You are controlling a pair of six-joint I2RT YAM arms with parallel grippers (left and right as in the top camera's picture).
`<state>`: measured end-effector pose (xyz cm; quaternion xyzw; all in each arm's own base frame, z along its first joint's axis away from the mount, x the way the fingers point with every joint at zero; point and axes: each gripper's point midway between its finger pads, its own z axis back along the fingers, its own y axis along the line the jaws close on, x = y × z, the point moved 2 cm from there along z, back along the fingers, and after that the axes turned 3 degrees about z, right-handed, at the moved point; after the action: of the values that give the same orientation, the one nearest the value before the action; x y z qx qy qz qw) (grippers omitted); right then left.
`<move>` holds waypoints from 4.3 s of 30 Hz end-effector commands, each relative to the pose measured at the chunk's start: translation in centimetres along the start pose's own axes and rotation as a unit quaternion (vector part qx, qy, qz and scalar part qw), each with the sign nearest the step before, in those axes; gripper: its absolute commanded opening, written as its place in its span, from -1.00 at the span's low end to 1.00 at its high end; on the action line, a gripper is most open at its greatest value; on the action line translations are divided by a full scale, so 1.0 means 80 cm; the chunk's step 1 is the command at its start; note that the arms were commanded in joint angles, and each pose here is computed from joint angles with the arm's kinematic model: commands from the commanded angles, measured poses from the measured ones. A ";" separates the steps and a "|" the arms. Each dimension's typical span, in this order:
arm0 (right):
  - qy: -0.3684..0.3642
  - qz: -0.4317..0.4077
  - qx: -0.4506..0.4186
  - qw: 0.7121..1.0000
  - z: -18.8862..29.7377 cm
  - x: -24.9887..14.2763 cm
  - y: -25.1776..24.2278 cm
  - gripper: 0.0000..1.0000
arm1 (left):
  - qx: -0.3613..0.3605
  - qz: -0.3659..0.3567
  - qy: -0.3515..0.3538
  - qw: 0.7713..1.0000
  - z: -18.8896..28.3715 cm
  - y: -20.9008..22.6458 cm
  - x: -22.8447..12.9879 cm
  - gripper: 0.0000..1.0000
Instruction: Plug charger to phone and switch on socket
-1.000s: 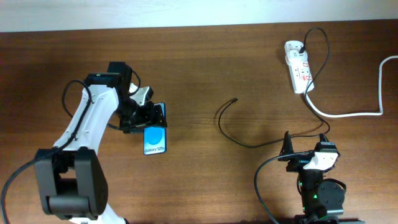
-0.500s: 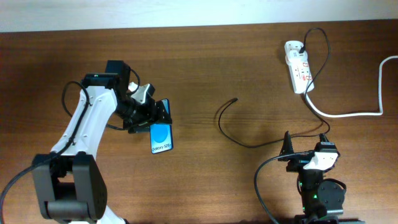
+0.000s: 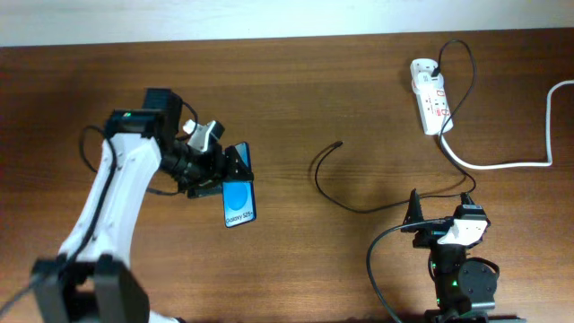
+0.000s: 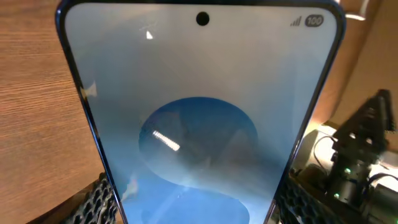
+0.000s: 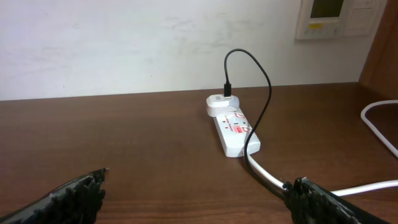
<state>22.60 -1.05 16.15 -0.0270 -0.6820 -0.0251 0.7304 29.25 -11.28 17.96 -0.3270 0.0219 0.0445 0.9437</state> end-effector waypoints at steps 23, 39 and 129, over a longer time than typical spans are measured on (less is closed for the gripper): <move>0.002 -0.004 -0.006 1.000 0.000 -0.003 -0.003 0.96 | -0.021 0.012 -0.168 0.985 0.093 -0.059 -0.020 -0.45; 0.002 -0.004 -0.006 1.000 0.000 -0.003 -0.003 0.96 | -0.008 0.109 -0.191 0.975 0.097 -0.047 -0.010 -0.45; 0.221 -0.327 0.517 0.760 0.120 -0.002 0.176 0.96 | -0.062 0.184 -0.038 0.980 0.006 -0.027 0.035 -0.39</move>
<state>13.38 14.06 16.75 0.6033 -0.3496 0.0906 0.7111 31.70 -12.15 18.67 -0.3595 0.0512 0.2355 0.9015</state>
